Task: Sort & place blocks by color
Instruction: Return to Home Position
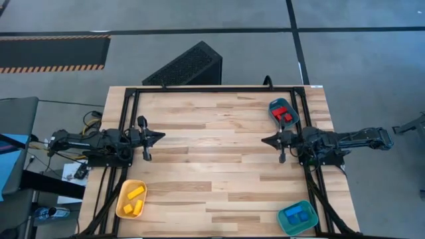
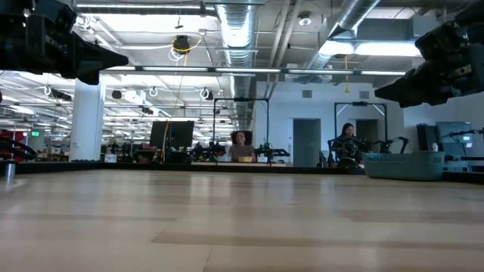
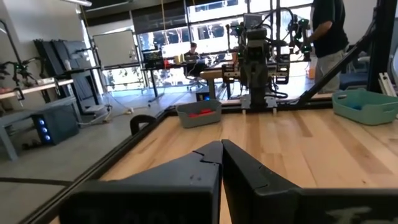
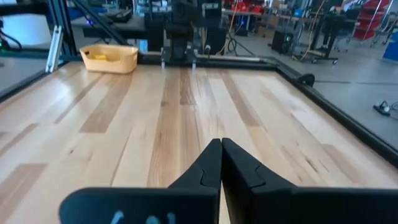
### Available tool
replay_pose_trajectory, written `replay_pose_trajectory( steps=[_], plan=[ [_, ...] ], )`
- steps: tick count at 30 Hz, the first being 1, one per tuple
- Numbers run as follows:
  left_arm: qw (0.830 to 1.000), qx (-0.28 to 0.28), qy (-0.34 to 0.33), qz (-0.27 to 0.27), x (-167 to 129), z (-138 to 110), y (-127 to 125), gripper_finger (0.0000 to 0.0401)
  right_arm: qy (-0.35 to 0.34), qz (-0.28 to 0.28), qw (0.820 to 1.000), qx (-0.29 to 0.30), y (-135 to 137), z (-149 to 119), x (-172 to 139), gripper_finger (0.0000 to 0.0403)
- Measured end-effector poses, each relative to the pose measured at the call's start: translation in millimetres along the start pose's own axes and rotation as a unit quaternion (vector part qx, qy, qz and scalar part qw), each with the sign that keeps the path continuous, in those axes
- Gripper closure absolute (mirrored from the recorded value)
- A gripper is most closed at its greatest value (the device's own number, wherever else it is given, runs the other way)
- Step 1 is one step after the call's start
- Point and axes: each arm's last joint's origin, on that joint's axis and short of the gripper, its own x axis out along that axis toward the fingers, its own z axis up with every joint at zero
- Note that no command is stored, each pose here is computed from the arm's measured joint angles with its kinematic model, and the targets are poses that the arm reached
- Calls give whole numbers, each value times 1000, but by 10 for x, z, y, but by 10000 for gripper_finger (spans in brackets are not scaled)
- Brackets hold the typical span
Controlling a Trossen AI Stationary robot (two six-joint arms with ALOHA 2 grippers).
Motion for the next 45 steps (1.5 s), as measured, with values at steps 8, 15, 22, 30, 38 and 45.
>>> replay_pose_trajectory(
  steps=[8, 15, 22, 30, 38, 45],
  plan=[
    [1000, 0, 0, 0, 0, 2, 0, 401, 15, 2, 1000, -2, 2, -30, 0, 375],
    [1000, 2, 0, 0, -1, 3, 1, 401, 17, 2, 1000, -2, 2, -35, 0, 374],
    [1000, 3, 0, 0, -1, 4, 0, 401, 19, 2, 1000, -2, 3, -38, 0, 376],
    [1000, 2, 0, 0, -1, 4, 0, 401, 20, 2, 1000, -2, 3, -40, -1, 373],
    [1000, 2, 0, -1, -1, 4, 0, 401, 20, 2, 1000, -2, 2, -40, -1, 376],
    [1000, 5, 0, -1, -1, 5, 1, 401, 20, 2, 1000, -3, 2, -41, -1, 374]
  ],
)
